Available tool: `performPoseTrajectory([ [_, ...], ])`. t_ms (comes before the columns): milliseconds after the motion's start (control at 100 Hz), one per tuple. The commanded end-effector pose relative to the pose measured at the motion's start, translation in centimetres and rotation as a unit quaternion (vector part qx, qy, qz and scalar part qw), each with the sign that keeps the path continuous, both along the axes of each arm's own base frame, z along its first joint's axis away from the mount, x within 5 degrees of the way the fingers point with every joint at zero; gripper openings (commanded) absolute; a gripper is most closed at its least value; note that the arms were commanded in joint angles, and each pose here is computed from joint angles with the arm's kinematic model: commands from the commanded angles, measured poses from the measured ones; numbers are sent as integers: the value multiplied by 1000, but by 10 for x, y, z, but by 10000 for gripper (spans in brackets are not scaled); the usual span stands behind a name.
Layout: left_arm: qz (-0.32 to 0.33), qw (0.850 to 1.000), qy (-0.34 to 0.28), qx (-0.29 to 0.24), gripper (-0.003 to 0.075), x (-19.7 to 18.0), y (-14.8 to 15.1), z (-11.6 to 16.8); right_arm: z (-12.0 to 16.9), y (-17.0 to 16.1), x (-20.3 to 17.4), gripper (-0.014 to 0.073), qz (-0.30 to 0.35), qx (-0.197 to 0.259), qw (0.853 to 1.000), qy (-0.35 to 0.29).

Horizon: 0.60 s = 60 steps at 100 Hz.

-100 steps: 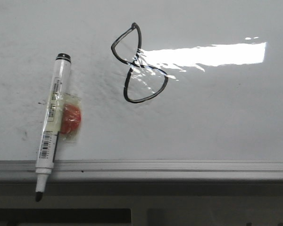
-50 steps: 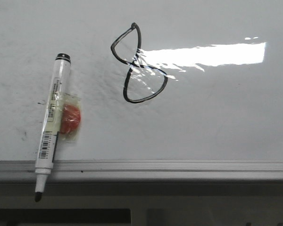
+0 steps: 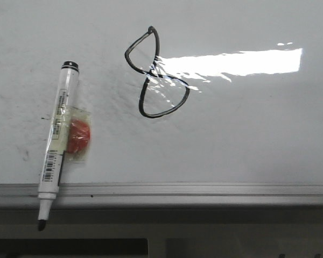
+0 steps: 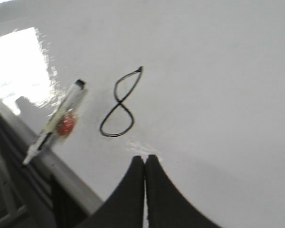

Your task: Write number 8 on whiteboard

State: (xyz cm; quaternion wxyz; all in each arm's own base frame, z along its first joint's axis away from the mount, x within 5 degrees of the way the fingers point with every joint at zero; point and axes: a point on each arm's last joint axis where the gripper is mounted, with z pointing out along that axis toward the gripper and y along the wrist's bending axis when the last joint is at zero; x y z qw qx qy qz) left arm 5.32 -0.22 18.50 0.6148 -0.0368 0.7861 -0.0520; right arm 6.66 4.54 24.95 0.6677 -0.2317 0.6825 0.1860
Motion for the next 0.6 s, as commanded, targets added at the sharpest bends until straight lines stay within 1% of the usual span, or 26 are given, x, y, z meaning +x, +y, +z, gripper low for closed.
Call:
performPoseTrajectory([
  [0, 1, 1000, -14, -9, -20, 0, 0, -8, 5, -7, 5, -64, -53, 68, 995, -47],
  [40, 1, 1000, -14, -9, -20, 0, 0, -8, -1, -11, 8, -64, -84, 86, 992, -47],
  [90, 1, 1000, -14, -9, -20, 0, 0, -8, -9, -16, 9, -64, -115, 90, 988, -51],
  [140, 1, 1000, -14, -9, -20, 0, 0, -8, -19, -21, 10, -64, -143, 90, 984, -51],
  [280, 1, 1000, -14, -9, -20, 0, 0, -8, -33, -32, 3, -64, -206, 88, 973, -63],
  [320, 1, 1000, -14, -9, -20, 0, 0, -8, -36, -36, 2, -64, -232, 72, 969, -51],
  [400, 1, 1000, -13, -9, -20, 0, 0, -9, -37, -42, -1, -64, -271, 48, 960, -60],
  [520, 1, 1000, -13, -9, -20, 0, 0, -9, -41, -48, -5, -64, -313, 35, 948, -50],
  [590, 1, 1000, -13, -8, -20, 0, 0, -9, -47, -50, -8, -64, -331, 20, 943, -29],
])
